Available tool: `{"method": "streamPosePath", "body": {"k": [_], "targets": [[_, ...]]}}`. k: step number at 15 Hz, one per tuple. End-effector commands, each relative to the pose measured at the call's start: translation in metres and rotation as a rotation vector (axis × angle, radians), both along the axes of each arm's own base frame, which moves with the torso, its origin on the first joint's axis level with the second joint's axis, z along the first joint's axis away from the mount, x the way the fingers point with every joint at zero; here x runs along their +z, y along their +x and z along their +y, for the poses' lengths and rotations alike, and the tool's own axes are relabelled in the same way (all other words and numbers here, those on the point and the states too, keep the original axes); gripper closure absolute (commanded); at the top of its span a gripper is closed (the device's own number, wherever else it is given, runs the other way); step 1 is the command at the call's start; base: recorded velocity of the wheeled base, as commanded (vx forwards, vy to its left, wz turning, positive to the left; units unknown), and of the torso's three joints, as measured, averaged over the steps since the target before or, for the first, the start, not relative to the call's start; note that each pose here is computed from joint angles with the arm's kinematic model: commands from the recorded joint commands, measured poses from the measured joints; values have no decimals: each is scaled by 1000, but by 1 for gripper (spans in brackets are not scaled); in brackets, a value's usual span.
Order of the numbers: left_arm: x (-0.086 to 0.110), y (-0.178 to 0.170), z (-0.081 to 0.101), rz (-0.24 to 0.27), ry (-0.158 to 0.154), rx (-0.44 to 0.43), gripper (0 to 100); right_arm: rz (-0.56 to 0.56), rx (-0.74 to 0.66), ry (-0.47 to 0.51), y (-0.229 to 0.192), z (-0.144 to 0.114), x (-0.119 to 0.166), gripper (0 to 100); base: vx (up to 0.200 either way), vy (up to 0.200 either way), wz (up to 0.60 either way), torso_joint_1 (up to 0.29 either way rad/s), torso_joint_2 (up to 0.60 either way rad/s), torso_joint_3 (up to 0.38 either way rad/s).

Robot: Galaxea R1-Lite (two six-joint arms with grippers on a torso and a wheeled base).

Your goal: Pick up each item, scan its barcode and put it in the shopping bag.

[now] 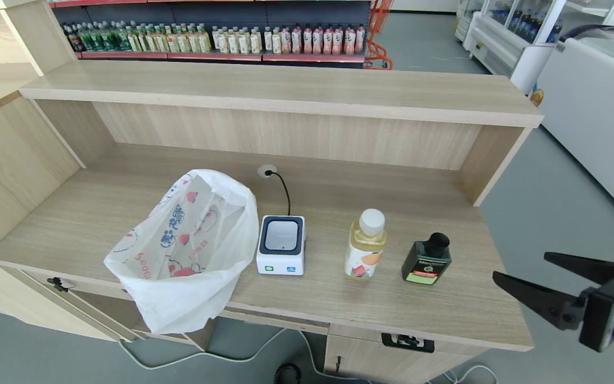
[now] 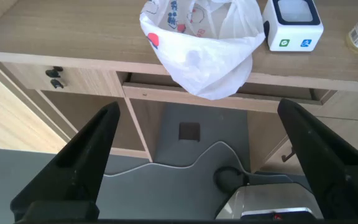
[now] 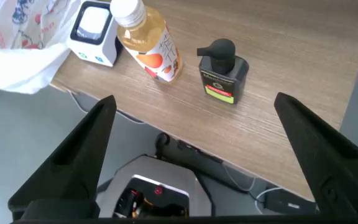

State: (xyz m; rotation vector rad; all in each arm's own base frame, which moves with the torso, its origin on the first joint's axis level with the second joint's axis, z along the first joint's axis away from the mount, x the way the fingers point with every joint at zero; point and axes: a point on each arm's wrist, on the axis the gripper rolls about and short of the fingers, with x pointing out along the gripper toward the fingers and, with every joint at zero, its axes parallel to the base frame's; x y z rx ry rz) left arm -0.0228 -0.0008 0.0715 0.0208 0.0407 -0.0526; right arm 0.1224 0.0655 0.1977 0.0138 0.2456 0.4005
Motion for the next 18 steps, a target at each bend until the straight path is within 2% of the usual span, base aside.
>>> {"method": "streamPosePath", "body": {"k": [1,3,6,18], "targets": [[0,0,0,0,0,0,0,94,-3,30,9,44,-24,0,0,0,0,0,0,0],[0,0,0,0,0,0,0,97,29,42,5,59,-28,0,0,0,0,0,0,0],[0,0,0,0,0,0,0,81,-4,45,15,69,-36,0,0,0,0,0,0,0],[0,0,0,0,0,0,0,53,-72,57,59,94,-72,0,0,0,0,0,0,0]]}}
